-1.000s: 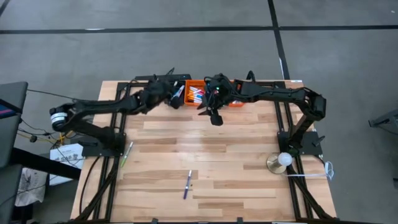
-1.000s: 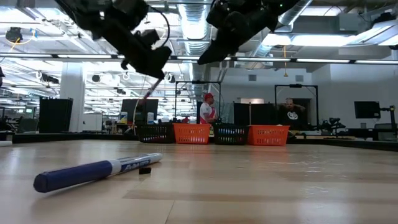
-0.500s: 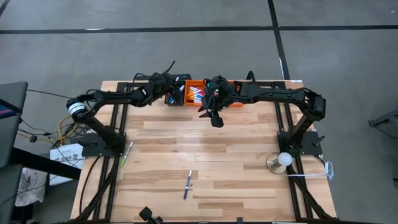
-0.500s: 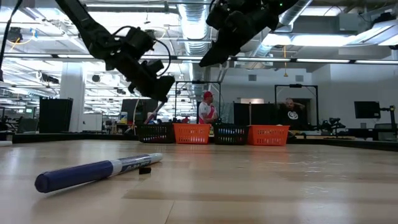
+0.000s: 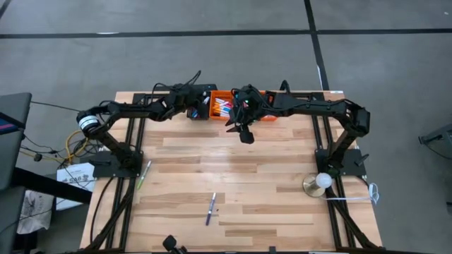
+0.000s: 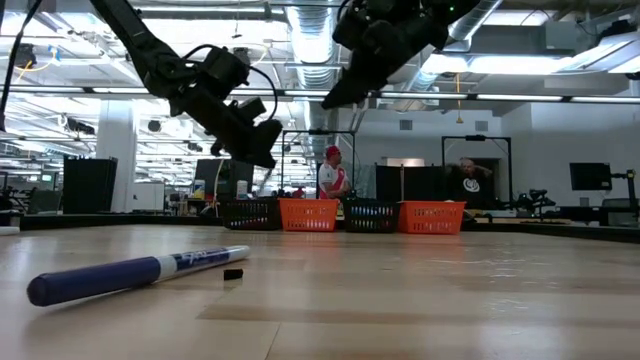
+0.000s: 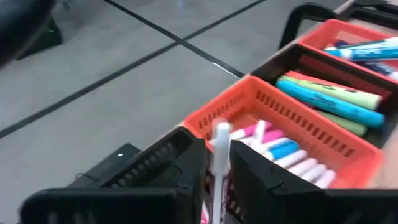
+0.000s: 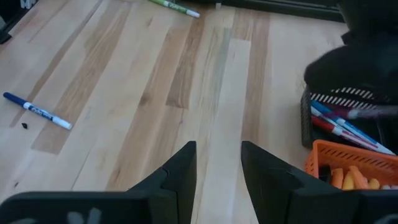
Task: Pick & Place Markers
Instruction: Put the purple and white marker pen into the left black bin, then put the blue and white marker pen into the left black bin
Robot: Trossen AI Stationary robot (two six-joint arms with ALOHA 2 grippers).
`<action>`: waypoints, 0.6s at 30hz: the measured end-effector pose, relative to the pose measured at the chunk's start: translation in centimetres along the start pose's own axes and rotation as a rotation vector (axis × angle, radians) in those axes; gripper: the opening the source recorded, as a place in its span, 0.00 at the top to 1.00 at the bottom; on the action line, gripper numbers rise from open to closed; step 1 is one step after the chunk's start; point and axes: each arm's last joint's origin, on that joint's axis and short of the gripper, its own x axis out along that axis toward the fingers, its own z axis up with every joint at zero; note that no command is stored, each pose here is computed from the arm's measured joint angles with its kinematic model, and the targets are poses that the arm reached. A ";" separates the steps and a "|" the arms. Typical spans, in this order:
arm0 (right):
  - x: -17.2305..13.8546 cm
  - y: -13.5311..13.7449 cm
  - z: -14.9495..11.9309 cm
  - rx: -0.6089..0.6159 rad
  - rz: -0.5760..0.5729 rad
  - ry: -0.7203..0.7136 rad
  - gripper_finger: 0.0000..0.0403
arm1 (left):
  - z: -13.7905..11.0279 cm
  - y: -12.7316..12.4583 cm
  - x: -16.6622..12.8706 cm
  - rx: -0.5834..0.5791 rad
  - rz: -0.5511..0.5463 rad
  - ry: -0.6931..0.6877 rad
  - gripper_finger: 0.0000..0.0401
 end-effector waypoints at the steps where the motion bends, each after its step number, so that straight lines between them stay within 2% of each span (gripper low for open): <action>1: 0.0 0.0 0.0 0.001 0.001 0.003 0.71 | 0.0 0.0 0.0 0.000 -0.016 0.000 0.82; 10: 0.0 0.3 -0.3 0.014 0.020 0.036 0.71 | 0.2 -0.6 -0.6 -0.004 -0.072 0.014 0.72; 14: 0.3 0.2 -0.9 0.045 0.022 0.045 0.71 | 1.1 -1.6 -2.7 0.001 -0.107 0.021 0.72; 18: 0.7 0.3 -1.7 0.115 -0.005 -0.094 0.71 | 2.2 -3.4 -5.9 0.007 -0.182 0.010 0.73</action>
